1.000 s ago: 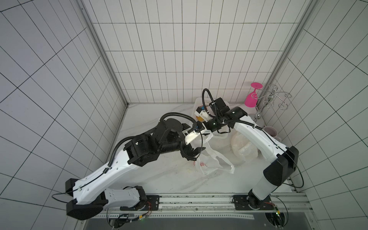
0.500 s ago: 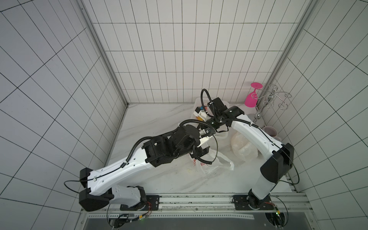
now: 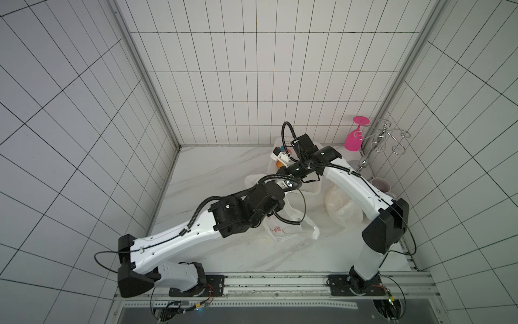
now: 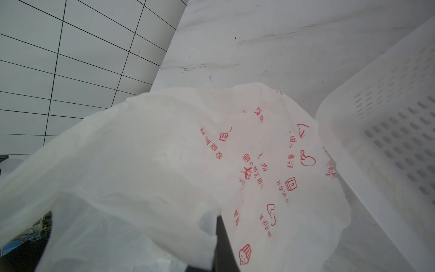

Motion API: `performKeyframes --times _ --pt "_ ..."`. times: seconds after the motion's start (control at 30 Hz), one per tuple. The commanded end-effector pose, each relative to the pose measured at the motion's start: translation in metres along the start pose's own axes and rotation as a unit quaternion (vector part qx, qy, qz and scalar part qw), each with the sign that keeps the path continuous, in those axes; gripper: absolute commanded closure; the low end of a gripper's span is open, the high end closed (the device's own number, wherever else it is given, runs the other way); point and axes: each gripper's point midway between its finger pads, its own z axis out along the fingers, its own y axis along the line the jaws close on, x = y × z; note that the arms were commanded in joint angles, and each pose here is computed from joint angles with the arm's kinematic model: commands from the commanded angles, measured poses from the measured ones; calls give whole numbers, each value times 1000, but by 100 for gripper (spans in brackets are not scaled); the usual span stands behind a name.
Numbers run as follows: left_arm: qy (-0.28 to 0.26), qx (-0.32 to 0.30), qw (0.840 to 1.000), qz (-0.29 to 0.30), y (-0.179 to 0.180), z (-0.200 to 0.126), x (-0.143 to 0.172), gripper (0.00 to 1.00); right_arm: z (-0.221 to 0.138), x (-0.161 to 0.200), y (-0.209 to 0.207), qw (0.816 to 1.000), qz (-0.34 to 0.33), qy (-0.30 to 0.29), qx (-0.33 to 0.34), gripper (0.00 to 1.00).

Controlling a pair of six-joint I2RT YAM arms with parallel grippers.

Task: Place the peach into a plastic bag & tie a knot
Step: Pick up the plastic bag at the center of the board, then pick up the peach from the basket.

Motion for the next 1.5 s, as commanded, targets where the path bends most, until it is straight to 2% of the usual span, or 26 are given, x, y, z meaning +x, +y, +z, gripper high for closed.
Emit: performKeyframes --times 0.0,0.1,0.17,0.3,0.37,0.4,0.53,0.6,0.67,0.77,0.83,0.9,0.97,1.07,1.13,1.27,1.37,1.47 --pt "-39 -7 993 -112 55 -51 -11 100 -18 -27 -7 999 -11 -27 18 100" --pt "-53 61 982 -171 49 -71 -20 100 -13 -36 -10 999 -16 -23 25 100" --pt "-52 110 974 -190 34 -69 -23 100 -8 -45 -12 999 -20 -27 29 100" --pt "-7 126 965 -232 25 -18 1 100 16 -53 -32 999 -18 -18 43 100" --pt "11 116 956 -270 38 3 12 100 24 -55 -39 999 -19 -16 46 99" --pt "7 113 950 -290 47 9 14 100 27 -57 -40 999 -18 -19 42 96" --pt "-15 87 932 -352 79 21 18 100 21 -67 -25 999 -17 -31 -5 68" --pt "-1 76 926 -370 86 32 27 100 1 -77 -14 998 -15 -52 -34 53" --pt "26 63 920 -387 90 45 40 100 -23 -88 -8 994 -2 -87 -61 42" --pt "54 51 910 -408 95 61 57 100 -59 -109 -16 983 28 -163 -75 35" --pt "53 57 906 -416 98 66 58 100 -76 -118 -36 974 68 -204 -76 31" --pt "41 66 901 -426 101 67 51 100 -80 -120 -81 962 137 -233 -31 28" --pt "29 72 897 -435 107 62 41 100 -75 -110 -129 952 194 -232 53 25" --pt "15 61 894 -445 126 44 27 100 -62 -88 -190 933 235 -193 194 22" --pt "6 54 891 -450 137 32 20 100 -52 -81 -213 924 242 -172 241 20" --pt "2 73 885 -460 138 17 8 100 -38 -90 -232 916 225 -165 287 12" --pt "-4 98 877 -471 131 16 4 100 -15 -101 -243 921 223 -157 278 9" --pt "3 98 876 -472 128 20 9 100 9 -109 -253 924 222 -153 271 10"
